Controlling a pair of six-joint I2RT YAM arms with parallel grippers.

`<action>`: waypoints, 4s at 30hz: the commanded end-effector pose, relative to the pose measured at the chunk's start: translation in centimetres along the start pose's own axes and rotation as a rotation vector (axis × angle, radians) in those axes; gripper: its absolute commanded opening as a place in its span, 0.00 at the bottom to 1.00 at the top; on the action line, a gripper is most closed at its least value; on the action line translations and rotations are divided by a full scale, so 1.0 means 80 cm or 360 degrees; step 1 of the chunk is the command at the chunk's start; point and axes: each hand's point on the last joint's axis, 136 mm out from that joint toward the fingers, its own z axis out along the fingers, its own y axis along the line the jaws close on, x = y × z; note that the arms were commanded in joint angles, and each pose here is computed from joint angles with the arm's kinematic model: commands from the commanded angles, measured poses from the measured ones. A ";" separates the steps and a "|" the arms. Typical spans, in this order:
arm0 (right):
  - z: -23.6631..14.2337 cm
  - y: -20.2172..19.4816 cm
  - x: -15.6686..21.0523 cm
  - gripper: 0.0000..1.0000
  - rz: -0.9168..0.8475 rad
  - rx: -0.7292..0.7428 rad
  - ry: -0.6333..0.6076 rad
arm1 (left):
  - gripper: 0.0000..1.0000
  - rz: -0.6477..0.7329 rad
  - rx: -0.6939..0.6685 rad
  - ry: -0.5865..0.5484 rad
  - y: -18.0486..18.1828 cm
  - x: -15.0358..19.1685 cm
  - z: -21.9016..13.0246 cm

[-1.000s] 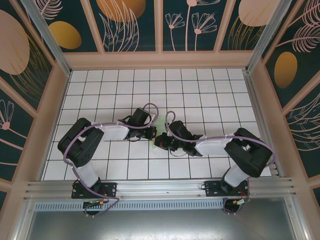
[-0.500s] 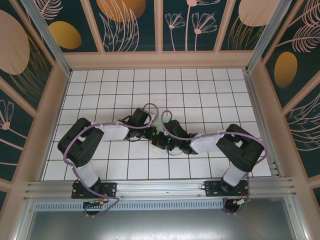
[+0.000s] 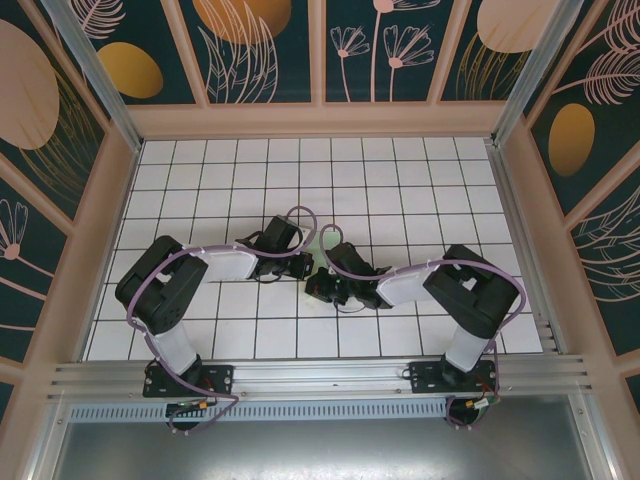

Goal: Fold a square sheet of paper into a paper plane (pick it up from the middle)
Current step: Third fold the triangle at the center of the table.

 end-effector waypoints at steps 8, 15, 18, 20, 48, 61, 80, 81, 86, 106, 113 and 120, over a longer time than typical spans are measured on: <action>0.007 -0.026 0.010 0.06 0.0056 0.0083 0.0027 | 0.03 -0.0030 -0.0024 0.0110 0.012 0.027 0.009; 0.012 -0.032 0.012 0.07 0.0054 0.0095 0.0047 | 0.03 -0.0031 -0.0026 0.0119 0.014 0.029 0.012; 0.010 -0.030 0.010 0.07 0.0055 0.0104 0.0047 | 0.03 -0.0028 -0.0029 0.0123 0.014 0.029 0.013; 0.002 -0.013 0.005 0.07 0.0032 0.0043 0.0011 | 0.03 -0.0027 -0.0029 0.0122 0.014 0.029 0.012; -0.015 0.002 -0.003 0.07 -0.0026 0.0013 -0.0051 | 0.03 -0.0019 -0.0032 0.0124 0.014 0.026 0.013; -0.030 0.004 -0.036 0.07 -0.0003 -0.0136 -0.0081 | 0.03 -0.0016 -0.0043 0.0141 0.016 0.029 0.015; -0.007 -0.051 -0.023 0.07 0.0064 0.0065 -0.0023 | 0.03 -0.0006 -0.0052 0.0145 0.017 0.028 0.015; -0.010 -0.043 -0.026 0.07 0.0047 0.0051 -0.0035 | 0.03 -0.0007 -0.0054 0.0149 0.017 0.029 0.015; -0.037 -0.007 -0.050 0.08 -0.0030 -0.0025 -0.0126 | 0.03 -0.0001 -0.0062 0.0151 0.018 0.029 0.015; -0.021 -0.063 -0.067 0.08 0.0057 0.0141 -0.0120 | 0.03 -0.0001 -0.0063 0.0161 0.019 0.030 0.016; -0.056 -0.012 -0.095 0.09 -0.0052 -0.0038 -0.0200 | 0.03 0.0003 -0.0074 0.0166 0.020 0.032 0.015; -0.060 -0.014 -0.107 0.09 -0.0048 -0.0119 -0.0197 | 0.03 0.0001 -0.0072 0.0168 0.020 0.031 0.016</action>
